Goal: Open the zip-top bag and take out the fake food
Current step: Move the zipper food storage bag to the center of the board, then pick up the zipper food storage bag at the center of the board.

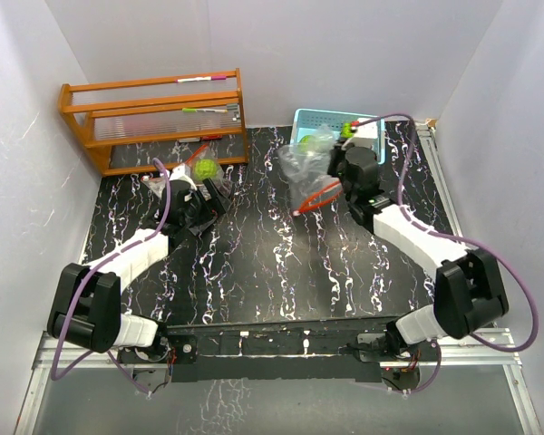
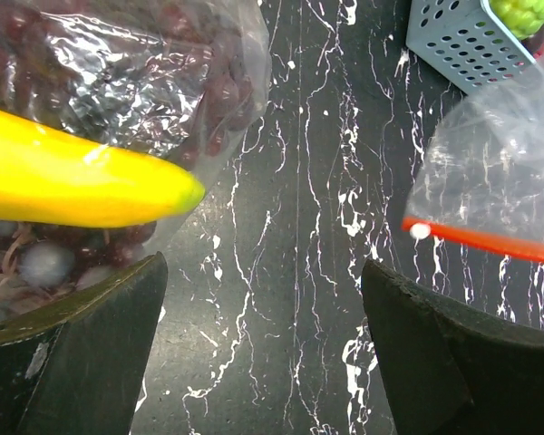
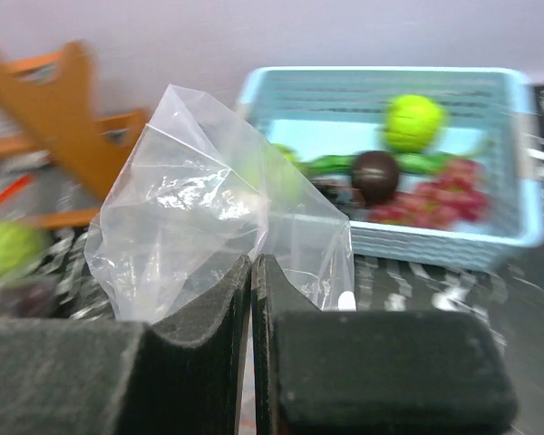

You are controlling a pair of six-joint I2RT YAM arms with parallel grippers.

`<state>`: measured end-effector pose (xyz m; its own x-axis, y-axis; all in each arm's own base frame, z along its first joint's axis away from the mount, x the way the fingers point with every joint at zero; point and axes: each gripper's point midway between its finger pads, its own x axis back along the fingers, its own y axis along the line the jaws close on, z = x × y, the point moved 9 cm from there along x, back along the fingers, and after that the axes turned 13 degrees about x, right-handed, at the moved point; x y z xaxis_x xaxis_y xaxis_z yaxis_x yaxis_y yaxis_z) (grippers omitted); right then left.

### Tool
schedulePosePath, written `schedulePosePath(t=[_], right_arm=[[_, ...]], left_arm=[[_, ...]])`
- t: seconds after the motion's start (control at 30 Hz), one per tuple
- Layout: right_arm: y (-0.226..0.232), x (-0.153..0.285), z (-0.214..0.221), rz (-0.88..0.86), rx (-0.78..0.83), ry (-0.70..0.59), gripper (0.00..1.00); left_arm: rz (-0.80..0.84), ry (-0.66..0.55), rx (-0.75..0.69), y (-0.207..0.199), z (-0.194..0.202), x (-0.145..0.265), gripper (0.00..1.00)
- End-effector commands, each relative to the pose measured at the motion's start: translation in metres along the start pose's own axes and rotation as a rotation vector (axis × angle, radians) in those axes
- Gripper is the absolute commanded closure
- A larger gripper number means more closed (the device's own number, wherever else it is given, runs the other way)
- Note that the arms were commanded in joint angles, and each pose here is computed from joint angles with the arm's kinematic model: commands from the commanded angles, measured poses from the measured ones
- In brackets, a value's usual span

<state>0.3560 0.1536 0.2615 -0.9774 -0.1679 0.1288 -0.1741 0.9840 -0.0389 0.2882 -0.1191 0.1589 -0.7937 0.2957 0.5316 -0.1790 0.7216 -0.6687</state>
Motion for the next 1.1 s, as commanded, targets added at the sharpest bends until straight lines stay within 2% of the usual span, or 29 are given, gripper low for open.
schedulePosePath(t=[0.0, 0.1, 0.27, 0.3, 0.37, 0.4, 0.47, 0.6, 0.73, 0.9, 1.0, 1.07], right_arm=[[-0.064, 0.021, 0.019, 0.392, -0.039, 0.095, 0.92], [-0.091, 0.038, 0.021, 0.501, -0.103, 0.048, 0.92], [-0.116, 0.053, 0.025, 0.628, -0.124, 0.025, 0.91], [-0.119, 0.054, 0.025, 0.641, -0.126, 0.024, 0.84], [-0.124, 0.054, 0.027, 0.659, -0.123, 0.030, 0.44], [-0.125, 0.054, 0.027, 0.661, -0.112, 0.034, 0.30], [-0.126, 0.055, 0.026, 0.657, -0.092, 0.040, 0.19], [-0.123, 0.058, 0.016, 0.604, -0.088, 0.005, 0.20], [-0.099, 0.043, 0.013, 0.411, -0.035, 0.020, 0.24], [-0.020, 0.012, 0.028, 0.260, 0.100, 0.099, 0.25], [0.032, -0.004, 0.040, 0.013, 0.093, 0.080, 0.26], [0.063, -0.014, 0.044, -0.144, 0.065, 0.062, 0.26]], left_arm=[[0.059, -0.013, -0.001, -0.013, -0.009, 0.000, 0.14], [0.062, -0.010, -0.002, -0.014, -0.009, -0.001, 0.14], [0.073, -0.002, 0.000, -0.015, -0.009, -0.002, 0.14], [0.076, 0.001, 0.001, -0.015, -0.009, -0.001, 0.14], [0.082, 0.004, 0.003, -0.016, -0.009, -0.001, 0.14], [0.083, 0.004, 0.003, -0.016, -0.009, -0.001, 0.14], [0.071, 0.019, 0.004, -0.013, -0.006, -0.005, 0.14], [0.066, 0.020, 0.003, -0.013, -0.007, -0.004, 0.15], [0.082, 0.032, -0.014, -0.018, -0.009, -0.005, 0.16], [0.025, 0.031, -0.064, -0.023, -0.019, -0.005, 0.13], [-0.012, -0.006, -0.050, -0.022, -0.023, 0.002, 0.13], [-0.023, -0.073, -0.033, -0.027, -0.032, 0.015, 0.13]])
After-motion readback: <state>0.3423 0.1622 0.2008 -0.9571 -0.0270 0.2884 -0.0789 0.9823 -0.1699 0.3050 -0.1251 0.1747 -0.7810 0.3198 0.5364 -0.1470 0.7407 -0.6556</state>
